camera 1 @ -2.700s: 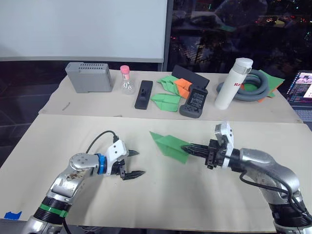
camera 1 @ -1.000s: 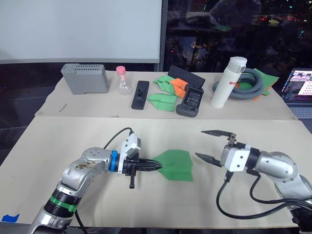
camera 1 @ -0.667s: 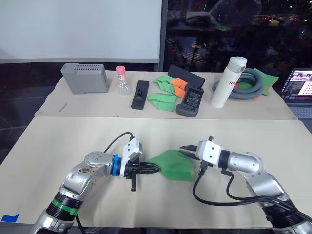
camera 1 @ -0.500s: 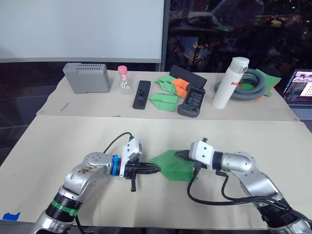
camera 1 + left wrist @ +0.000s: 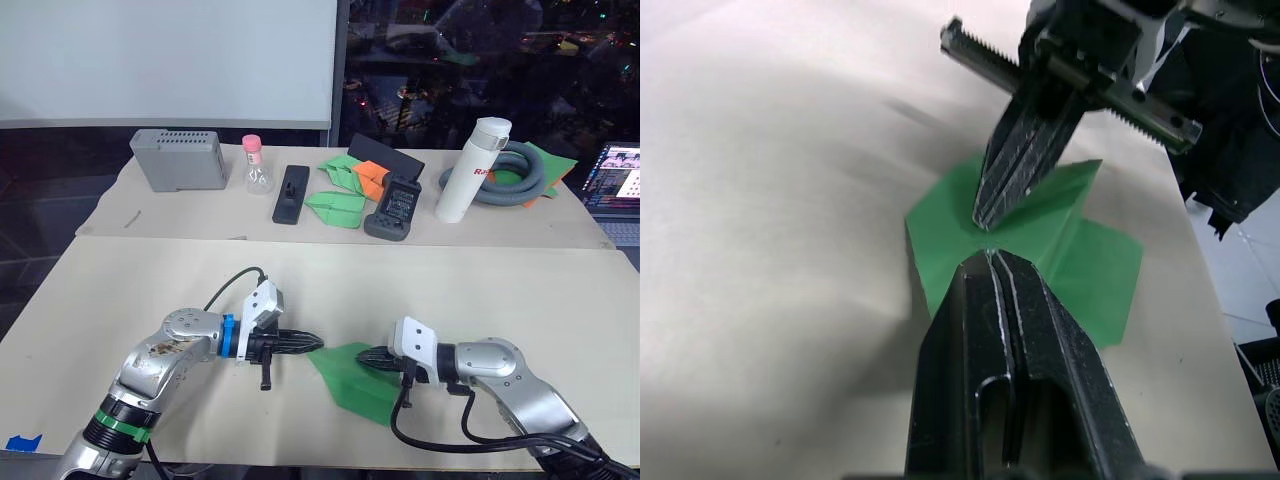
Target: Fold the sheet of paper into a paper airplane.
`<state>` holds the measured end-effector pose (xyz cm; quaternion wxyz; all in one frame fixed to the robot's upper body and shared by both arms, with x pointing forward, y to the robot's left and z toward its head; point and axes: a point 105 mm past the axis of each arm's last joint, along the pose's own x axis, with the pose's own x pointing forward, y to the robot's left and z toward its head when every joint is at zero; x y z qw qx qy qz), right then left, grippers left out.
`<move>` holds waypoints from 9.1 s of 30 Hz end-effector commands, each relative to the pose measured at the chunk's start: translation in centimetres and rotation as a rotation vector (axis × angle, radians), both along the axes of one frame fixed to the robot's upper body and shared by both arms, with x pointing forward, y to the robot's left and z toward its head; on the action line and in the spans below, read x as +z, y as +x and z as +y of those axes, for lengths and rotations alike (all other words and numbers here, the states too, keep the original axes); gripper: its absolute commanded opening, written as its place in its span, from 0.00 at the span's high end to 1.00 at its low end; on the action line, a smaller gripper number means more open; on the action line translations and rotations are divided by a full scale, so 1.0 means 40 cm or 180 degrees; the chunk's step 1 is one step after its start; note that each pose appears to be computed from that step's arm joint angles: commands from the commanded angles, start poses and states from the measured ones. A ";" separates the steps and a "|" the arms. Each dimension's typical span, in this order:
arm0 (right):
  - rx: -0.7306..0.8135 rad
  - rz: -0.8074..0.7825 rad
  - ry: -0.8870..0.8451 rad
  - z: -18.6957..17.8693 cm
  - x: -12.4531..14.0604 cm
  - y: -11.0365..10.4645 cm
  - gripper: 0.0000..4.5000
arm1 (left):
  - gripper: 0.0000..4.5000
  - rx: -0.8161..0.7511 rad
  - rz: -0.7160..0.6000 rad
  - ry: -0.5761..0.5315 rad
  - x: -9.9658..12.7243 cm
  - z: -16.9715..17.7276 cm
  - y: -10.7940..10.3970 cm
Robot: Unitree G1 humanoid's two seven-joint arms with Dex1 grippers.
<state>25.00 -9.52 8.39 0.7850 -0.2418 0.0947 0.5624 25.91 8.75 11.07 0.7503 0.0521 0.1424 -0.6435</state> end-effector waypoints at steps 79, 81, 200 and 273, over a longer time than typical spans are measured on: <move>0.0730 -0.2428 -0.0997 -0.005 -0.037 0.087 0.99 | 1.00 0.0346 -0.0589 0.0392 -0.039 -0.034 0.114; 0.0688 -0.2405 -0.0965 -0.007 -0.035 0.086 0.99 | 1.00 0.0318 -0.0551 0.0553 -0.074 -0.030 0.110; 0.1074 -0.2386 -0.0984 -0.112 -0.080 0.043 0.99 | 1.00 0.0573 -0.0295 0.0228 -0.114 -0.026 0.065; -0.1233 -0.0002 0.0293 0.023 -0.078 0.072 0.99 | 1.00 0.0626 0.0030 0.0359 -0.168 -0.069 0.082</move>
